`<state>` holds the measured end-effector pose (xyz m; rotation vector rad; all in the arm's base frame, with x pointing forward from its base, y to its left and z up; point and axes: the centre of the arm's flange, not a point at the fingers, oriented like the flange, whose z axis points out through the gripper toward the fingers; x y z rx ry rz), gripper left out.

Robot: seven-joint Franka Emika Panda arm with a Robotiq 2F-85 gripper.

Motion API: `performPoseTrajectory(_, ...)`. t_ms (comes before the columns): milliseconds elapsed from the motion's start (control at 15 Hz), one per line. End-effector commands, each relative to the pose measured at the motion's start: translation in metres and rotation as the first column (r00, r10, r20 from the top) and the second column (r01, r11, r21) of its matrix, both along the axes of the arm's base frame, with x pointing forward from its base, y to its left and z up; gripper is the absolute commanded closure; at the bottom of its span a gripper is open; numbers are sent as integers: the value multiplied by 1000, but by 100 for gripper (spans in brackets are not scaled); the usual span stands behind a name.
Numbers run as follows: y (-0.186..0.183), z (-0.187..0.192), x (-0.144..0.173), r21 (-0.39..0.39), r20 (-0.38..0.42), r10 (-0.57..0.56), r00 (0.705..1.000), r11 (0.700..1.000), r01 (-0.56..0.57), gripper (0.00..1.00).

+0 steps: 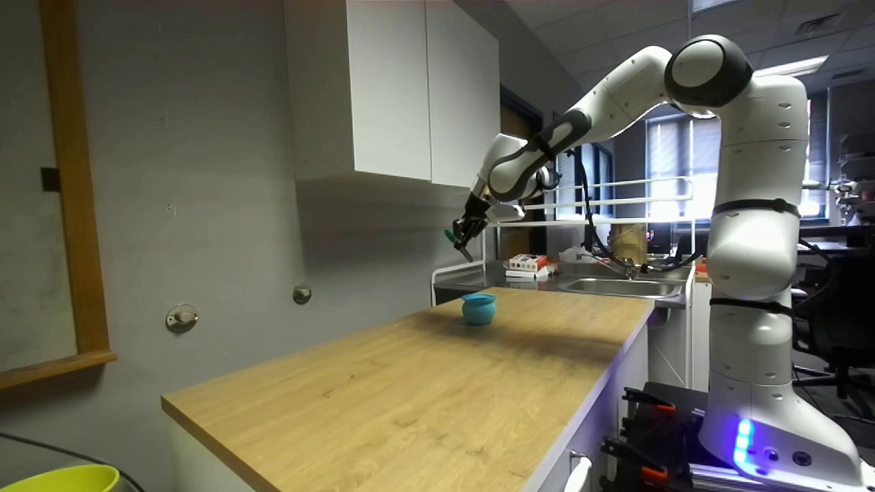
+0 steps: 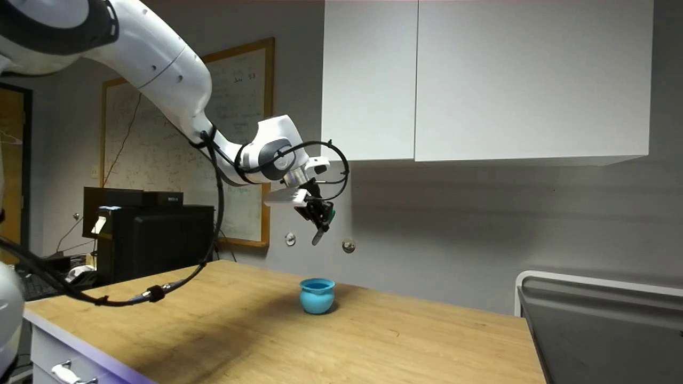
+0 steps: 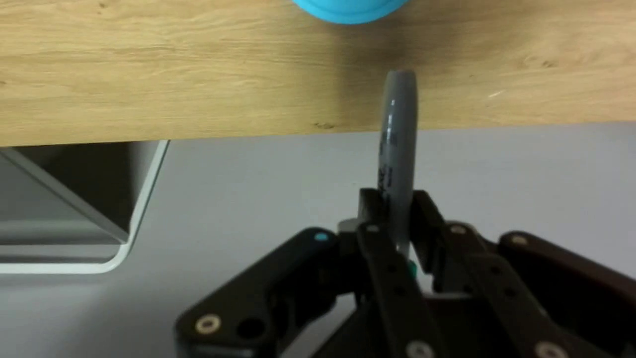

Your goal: Put the marker inside the blue object

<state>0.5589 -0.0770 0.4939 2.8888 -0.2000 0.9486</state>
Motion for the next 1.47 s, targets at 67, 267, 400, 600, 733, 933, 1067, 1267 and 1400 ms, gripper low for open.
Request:
performPoseTrajectory(67, 3, -17, -3, -3, 72, -163, 984, 986, 164, 95)
performPoseTrajectory(267, 13, -27, -11, 24, 86, -218, 972, 976, 217, 95)
performPoseTrajectory(400, 25, -33, -17, 35, 101, -243, 965, 970, 240, 95)
performPoseTrajectory(600, 38, -44, -23, 5, 155, -291, 944, 956, 294, 95)
performPoseTrajectory(733, 39, -52, -28, -14, 170, -316, 933, 946, 323, 95)
performPoseTrajectory(933, 40, -66, -37, -32, 184, -347, 920, 933, 358, 94)
performPoseTrajectory(1067, 42, -77, -44, -57, 193, -363, 912, 923, 379, 94)
performPoseTrajectory(1267, 44, -94, -50, -113, 227, -388, 893, 901, 420, 94)
performPoseTrajectory(1400, 45, -102, -52, -144, 253, -404, 879, 883, 447, 94)
